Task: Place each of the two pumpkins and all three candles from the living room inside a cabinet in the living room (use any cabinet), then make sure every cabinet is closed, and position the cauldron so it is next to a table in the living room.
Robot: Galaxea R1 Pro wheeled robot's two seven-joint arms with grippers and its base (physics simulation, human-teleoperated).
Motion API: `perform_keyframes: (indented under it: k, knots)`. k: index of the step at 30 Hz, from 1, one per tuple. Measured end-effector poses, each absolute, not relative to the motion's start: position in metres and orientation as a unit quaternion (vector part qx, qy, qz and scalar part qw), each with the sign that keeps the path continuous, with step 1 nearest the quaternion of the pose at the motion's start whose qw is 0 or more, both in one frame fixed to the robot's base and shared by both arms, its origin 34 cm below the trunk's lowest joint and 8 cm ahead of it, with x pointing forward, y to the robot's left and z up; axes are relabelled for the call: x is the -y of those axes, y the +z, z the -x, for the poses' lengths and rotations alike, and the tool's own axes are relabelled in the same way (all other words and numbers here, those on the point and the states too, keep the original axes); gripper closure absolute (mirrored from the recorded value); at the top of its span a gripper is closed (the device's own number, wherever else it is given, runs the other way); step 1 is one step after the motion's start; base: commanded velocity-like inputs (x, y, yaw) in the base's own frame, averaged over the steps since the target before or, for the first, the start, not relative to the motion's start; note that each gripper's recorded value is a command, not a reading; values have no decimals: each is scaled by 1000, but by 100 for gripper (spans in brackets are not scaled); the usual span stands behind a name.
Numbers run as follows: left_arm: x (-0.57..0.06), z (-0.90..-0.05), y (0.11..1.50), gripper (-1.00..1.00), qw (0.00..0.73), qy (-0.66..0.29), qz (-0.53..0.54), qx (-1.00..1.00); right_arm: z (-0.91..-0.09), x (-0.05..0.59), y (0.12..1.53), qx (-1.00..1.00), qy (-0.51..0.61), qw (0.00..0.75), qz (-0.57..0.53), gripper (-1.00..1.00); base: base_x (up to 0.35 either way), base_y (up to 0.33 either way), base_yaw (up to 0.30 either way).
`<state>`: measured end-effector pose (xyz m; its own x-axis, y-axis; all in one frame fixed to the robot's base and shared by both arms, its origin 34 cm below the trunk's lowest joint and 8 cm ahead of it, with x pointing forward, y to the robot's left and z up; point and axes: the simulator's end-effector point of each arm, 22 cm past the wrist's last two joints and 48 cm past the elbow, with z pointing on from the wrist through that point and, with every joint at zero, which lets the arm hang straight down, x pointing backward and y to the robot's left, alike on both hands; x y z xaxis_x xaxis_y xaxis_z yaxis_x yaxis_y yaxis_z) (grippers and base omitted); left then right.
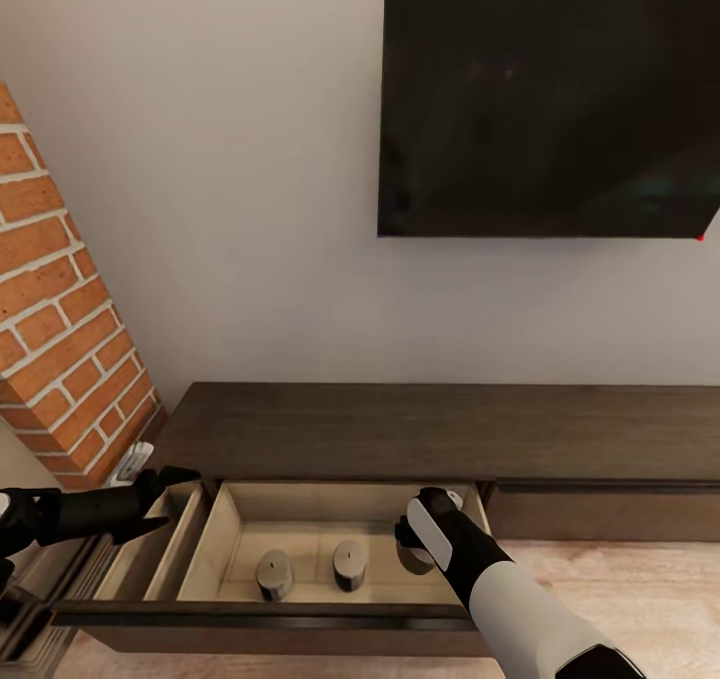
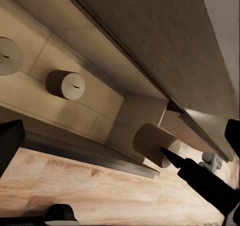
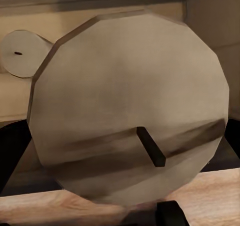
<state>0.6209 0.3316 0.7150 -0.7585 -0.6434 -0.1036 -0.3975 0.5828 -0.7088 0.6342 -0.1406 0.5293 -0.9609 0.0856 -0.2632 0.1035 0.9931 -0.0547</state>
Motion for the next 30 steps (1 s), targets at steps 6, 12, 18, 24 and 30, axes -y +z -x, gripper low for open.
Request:
perform_keyframes:
  k: [6, 12, 18, 24, 30]
  knots:
    - [-334, -619, 727, -100, 173, -392, 304, -851, -633, 141, 518, -989, -34, 132, -48, 100, 0, 0, 0]
    - [-345, -611, 727, -100, 170, -412, 308, -841, -637, 141, 508, -987, -34, 145, -54, 100, 0, 0, 0]
    - [-340, -613, 729, -100, 181, -445, 302, -824, -637, 142, 496, -987, -34, 149, -56, 100, 0, 0, 0]
    - [-341, -610, 723, -100, 180, -445, 301, -824, -636, 142, 490, -986, -35, 150, -57, 100, 0, 0, 0]
    - [-339, -608, 716, -100, 180, -446, 296, -826, -635, 142, 482, -986, -35, 150, -57, 100, 0, 0, 0]
